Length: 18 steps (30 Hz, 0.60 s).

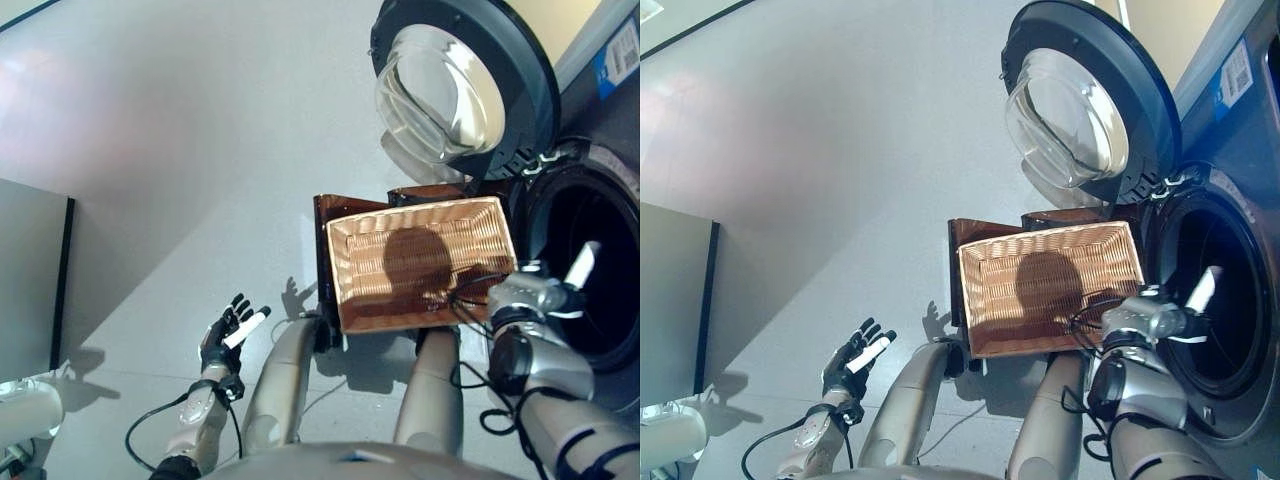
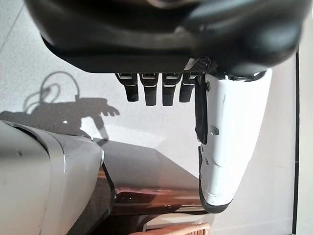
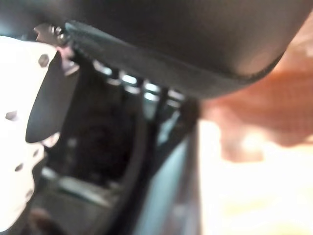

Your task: Pick up the clothes and place them into the washing machine

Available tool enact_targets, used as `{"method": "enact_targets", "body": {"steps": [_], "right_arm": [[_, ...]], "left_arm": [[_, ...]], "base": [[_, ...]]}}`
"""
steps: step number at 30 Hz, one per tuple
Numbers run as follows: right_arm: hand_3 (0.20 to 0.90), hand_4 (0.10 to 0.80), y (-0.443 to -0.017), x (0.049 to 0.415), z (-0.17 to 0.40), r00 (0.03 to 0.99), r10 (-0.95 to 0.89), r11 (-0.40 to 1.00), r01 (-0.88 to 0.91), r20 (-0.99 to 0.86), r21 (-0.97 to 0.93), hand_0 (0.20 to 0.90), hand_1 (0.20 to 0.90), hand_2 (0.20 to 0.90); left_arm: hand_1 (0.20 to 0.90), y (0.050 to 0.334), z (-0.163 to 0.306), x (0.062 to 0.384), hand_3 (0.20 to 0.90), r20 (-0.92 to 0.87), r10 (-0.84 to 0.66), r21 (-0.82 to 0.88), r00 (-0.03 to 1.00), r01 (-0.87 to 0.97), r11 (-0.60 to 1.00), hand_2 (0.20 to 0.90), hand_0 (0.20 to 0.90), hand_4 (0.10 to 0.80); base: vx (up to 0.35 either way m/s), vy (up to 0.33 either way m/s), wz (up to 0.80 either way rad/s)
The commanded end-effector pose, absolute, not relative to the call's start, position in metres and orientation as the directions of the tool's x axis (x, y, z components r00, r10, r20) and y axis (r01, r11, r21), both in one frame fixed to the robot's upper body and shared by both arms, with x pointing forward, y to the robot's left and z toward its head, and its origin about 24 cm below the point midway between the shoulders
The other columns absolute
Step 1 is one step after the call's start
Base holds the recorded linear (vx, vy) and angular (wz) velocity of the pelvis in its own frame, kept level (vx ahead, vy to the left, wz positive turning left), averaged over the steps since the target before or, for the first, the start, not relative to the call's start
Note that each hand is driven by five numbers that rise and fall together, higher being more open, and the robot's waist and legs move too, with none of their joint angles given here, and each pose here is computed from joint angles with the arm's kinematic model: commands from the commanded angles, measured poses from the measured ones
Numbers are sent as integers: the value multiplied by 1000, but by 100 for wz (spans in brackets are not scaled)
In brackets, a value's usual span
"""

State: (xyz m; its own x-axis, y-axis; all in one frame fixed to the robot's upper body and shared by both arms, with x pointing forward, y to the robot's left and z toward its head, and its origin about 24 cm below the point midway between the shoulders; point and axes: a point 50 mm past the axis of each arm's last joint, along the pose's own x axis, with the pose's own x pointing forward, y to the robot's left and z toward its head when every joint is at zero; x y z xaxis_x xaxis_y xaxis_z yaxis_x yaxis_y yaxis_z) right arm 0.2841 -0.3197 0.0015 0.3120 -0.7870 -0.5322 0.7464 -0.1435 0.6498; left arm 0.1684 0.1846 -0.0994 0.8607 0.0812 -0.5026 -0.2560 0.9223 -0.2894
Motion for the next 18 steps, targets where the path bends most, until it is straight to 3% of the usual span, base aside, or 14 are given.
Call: {"method": "enact_targets", "body": {"steps": [1,12,18], "right_arm": [[900,800,-320,289,11,388,-826,54,777,-408,627,900,900,900],[900,800,-299,289,-6,535,-768,350,811,-352,469,900,900,900],[900,800,-294,281,-21,648,-688,634,756,-328,162,900,900,900]], "left_arm": [[900,216,-86,171,900,-404,204,-263,892,-327,908,900,900,800],[900,226,-92,167,900,-437,265,-245,860,-397,885,900,900,800],[900,232,-100,161,900,-480,283,-181,830,-409,894,900,900,800]], "base": [[0,0,0],[39,-21,-1],[108,-54,4]]}}
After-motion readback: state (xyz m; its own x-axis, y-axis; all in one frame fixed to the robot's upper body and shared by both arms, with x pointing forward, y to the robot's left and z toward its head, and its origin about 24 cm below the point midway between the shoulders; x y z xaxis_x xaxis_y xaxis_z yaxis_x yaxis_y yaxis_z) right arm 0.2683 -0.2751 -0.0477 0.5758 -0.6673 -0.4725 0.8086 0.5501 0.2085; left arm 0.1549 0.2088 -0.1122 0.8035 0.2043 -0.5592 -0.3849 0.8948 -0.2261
